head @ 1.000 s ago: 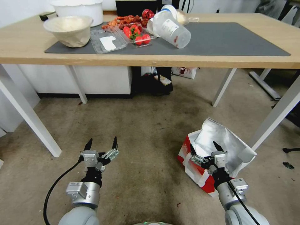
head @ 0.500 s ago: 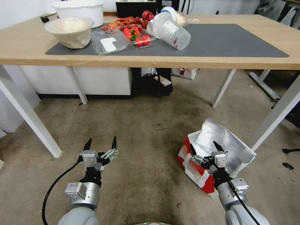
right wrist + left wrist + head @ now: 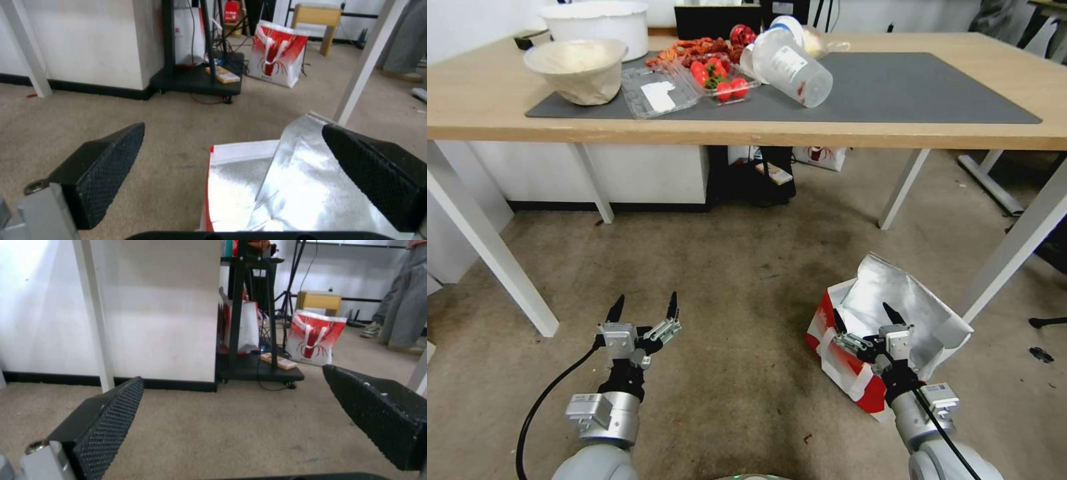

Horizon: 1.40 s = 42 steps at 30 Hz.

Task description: Pick up the food delivery bag from the floor and place it on the table.

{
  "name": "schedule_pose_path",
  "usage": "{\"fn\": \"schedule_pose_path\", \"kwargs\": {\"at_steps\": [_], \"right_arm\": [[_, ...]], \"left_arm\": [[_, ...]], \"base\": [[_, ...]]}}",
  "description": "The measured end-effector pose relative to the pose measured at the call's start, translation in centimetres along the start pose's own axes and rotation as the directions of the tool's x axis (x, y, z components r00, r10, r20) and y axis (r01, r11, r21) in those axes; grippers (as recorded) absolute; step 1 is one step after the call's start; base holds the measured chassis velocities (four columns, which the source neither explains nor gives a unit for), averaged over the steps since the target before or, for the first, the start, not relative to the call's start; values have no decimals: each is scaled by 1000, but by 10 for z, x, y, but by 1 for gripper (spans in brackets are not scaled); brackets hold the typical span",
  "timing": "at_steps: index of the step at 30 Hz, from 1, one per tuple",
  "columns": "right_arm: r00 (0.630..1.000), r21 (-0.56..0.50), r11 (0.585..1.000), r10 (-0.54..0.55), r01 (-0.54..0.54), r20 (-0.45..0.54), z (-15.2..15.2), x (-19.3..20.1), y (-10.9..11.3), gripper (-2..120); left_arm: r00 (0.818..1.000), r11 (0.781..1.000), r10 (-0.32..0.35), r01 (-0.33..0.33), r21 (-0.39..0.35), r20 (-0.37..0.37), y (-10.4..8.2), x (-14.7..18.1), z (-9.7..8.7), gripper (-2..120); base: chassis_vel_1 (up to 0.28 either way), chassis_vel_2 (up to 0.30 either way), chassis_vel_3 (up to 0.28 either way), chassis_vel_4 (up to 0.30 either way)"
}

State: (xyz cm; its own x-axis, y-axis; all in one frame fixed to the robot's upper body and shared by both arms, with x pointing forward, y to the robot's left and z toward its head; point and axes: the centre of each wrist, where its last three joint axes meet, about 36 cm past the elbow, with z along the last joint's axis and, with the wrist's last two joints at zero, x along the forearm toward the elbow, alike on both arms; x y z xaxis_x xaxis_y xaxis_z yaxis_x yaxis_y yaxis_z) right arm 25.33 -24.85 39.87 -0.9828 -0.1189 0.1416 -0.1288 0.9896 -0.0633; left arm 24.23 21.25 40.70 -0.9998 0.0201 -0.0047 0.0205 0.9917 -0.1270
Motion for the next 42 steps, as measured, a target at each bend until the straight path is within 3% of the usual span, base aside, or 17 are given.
{"fn": "schedule_pose_path", "kwargs": {"at_steps": [7,11,13,14,17,18,19,21,22,25,29,34,37,42], "right_arm": [[1000,16,1000,-10,10,24,-1,-3,-3,100],[998,48,999,-28,26,48,-5,-8,-20,100],[997,88,995,-47,41,65,-9,-20,-47,100],[997,88,995,-47,41,65,-9,-20,-47,100],[993,134,988,-89,78,73,-14,-45,-95,100],[993,134,988,-89,78,73,-14,-45,-95,100],[992,145,985,-104,93,69,-16,-55,-110,100],[987,199,967,-163,159,5,-33,-84,-154,100],[987,199,967,-163,159,5,-33,-84,-154,100],[975,282,935,-192,217,-114,-46,-110,-190,100],[968,356,908,-160,221,-193,-49,-139,-215,100],[949,382,888,-158,257,-272,-42,-172,-225,100],[921,381,874,-161,301,-356,-19,-203,-231,100],[900,373,865,-177,335,-398,-13,-228,-232,100]], "left_arm": [[1000,1000,6,-6,1,9,1,0,1,100],[1000,1000,14,-14,-1,9,1,0,1,100],[1000,1000,22,-22,-4,13,2,0,-1,100],[1000,1000,22,-22,-4,13,2,0,-1,100],[1000,1000,28,-28,-8,13,0,0,-1,100],[1000,1000,28,-28,-8,13,0,0,-1,100],[1000,1000,28,-28,-8,14,0,1,-1,100],[1000,1000,26,-26,-8,15,-1,0,0,100],[1000,1000,26,-26,-8,15,-1,0,0,100],[1000,1000,22,-21,-12,11,0,-1,2,100],[1000,1000,17,-17,-16,6,1,-1,4,100],[1000,1000,12,-12,-22,2,2,-2,6,100],[1000,1000,1,-1,-26,-4,4,-2,9,100],[1000,1000,-6,6,-29,-7,6,-3,11,100]], "base": [[0,0,0,0],[0,0,0,0],[0,0,0,0],[0,0,0,0],[0,0,0,0],[0,0,0,0],[0,0,0,0],[0,0,0,0],[0,0,0,0],[0,0,0,0],[0,0,0,0],[0,0,0,0],[0,0,0,0],[0,0,0,0]]}}
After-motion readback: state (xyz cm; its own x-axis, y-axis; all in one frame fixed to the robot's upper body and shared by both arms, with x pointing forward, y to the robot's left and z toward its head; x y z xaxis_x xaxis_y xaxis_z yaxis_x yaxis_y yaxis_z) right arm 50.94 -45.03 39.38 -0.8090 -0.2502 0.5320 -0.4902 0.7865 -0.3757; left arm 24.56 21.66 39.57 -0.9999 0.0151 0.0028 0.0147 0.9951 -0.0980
